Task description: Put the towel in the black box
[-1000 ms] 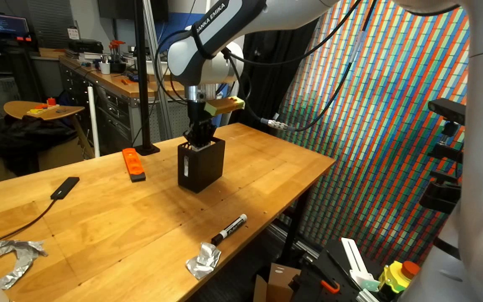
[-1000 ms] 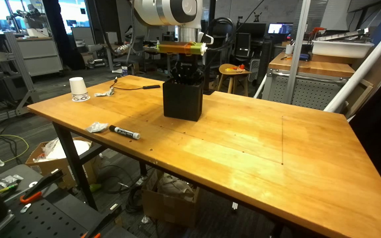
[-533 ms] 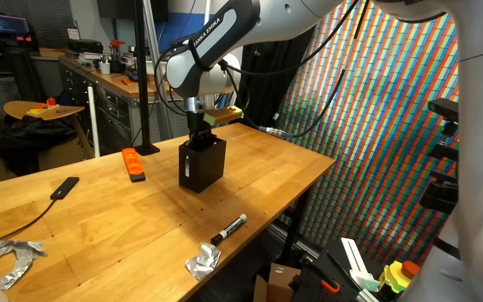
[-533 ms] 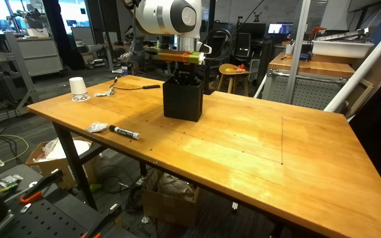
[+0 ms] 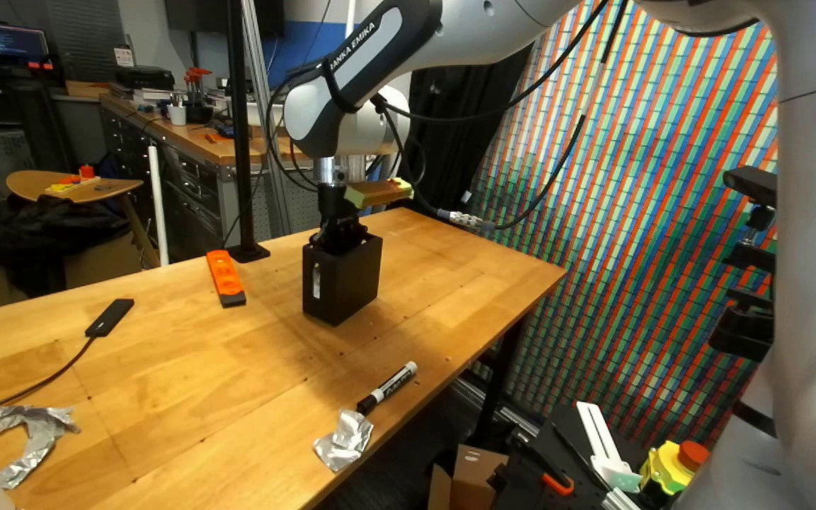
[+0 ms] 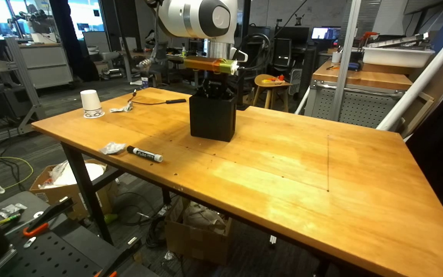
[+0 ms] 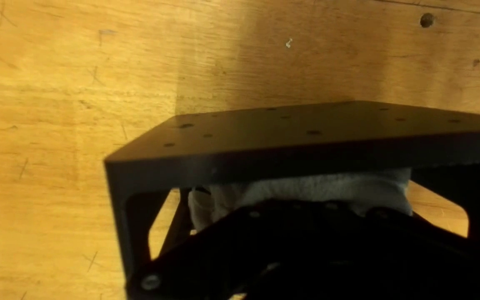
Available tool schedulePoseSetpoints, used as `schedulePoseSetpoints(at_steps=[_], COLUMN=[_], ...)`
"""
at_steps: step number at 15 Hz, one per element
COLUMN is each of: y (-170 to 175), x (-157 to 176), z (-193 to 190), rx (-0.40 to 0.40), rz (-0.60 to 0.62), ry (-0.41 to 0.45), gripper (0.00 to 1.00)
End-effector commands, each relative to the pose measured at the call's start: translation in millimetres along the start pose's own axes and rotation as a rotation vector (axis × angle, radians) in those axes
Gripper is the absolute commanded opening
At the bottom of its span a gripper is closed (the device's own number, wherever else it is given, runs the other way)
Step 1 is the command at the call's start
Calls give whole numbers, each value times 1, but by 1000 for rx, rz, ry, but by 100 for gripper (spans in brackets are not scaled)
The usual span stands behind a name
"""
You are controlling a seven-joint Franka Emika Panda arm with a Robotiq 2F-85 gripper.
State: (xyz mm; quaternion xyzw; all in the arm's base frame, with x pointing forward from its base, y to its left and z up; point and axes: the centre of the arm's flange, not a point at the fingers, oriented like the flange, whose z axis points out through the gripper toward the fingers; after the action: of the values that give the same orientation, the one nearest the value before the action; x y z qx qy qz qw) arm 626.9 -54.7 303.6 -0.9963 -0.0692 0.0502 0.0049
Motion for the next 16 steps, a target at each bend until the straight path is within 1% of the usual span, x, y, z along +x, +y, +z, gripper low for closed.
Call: schedulePoseSetpoints(at_steps=[1, 8, 13, 14, 15, 16], y=[-1, 3, 11, 12, 13, 14], x=[-14, -32, -47, -51, -57, -37], z=[-41, -116, -146, -150, -155, -143], rx=[42, 37, 89, 102, 117, 86], rz=[43, 129, 216, 228, 247, 208], ry=[41, 151, 233, 245, 256, 220], gripper=[0, 0, 0, 2, 26, 2])
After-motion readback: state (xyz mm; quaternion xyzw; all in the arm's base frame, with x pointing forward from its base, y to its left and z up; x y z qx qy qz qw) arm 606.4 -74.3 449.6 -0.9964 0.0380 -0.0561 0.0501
